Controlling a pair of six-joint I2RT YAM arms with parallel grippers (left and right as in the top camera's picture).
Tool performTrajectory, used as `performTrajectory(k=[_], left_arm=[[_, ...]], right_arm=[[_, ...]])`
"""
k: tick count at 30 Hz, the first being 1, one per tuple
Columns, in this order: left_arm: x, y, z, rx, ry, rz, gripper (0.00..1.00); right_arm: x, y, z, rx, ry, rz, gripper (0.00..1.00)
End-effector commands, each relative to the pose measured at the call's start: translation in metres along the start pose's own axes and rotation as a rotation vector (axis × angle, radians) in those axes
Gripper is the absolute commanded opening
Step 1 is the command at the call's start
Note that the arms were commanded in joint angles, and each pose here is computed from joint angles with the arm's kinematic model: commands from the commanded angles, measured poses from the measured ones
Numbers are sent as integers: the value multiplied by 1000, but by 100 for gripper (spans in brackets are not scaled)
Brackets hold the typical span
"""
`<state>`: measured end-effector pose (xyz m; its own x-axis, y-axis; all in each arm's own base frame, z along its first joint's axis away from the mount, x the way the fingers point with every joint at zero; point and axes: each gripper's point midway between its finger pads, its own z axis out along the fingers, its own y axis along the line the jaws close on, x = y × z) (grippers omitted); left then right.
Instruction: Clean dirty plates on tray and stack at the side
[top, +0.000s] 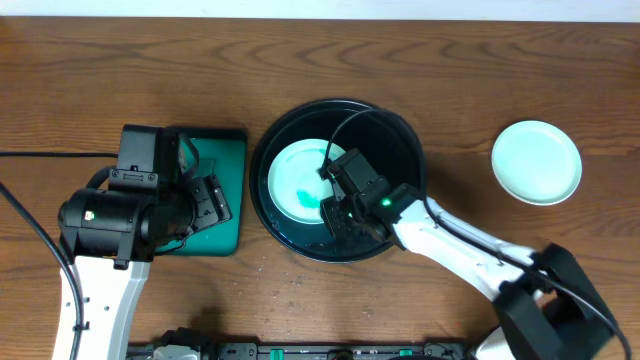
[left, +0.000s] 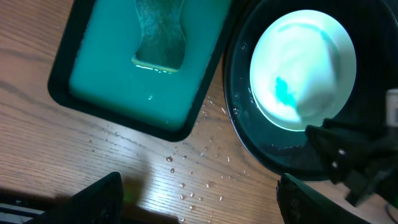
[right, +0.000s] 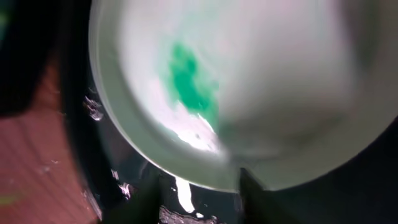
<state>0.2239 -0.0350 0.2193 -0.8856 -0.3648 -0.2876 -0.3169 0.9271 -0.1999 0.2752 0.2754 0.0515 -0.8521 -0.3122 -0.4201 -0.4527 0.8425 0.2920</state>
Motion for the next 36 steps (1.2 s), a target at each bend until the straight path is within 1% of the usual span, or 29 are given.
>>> performTrajectory(k=[1,3,5,10,14,17,21,23,30,33,36], left_arm=[[3,1,3,-8,15,-6,79],[3,1,3,-9,15,-6,79],[3,1,3,-8,14,-5,79],[2,1,3,-7,11,-6,79],[2,1,3,-7,11,-6,79],[2,1,3,-7,11,-5,79],[2,1,3,-7,11,-6,79],[2,1,3,-7,11,-6,79],[2,1,3,-7,11,-6,79],[1,0,3,-4,6,-6,79],[0,-1,3,-1,1,-6,79]], right_arm=[[-31,-12,-27,52,-138,35,54],[-49,-23,-34,72,-205,27,69],[-66,-30,-38,58,-250,-57,73],[-100,-55,-48,29,-302,-233,72],[-122,-67,-50,35,-331,-274,72],[-135,-69,-43,2,-337,-274,71],[-139,-66,-19,-54,-306,-272,65],[-137,-65,-8,-76,-284,-266,60],[-118,-78,35,-90,-189,-178,57],[-112,-77,43,-112,-169,-173,55],[-111,-76,43,-117,-167,-173,49]])
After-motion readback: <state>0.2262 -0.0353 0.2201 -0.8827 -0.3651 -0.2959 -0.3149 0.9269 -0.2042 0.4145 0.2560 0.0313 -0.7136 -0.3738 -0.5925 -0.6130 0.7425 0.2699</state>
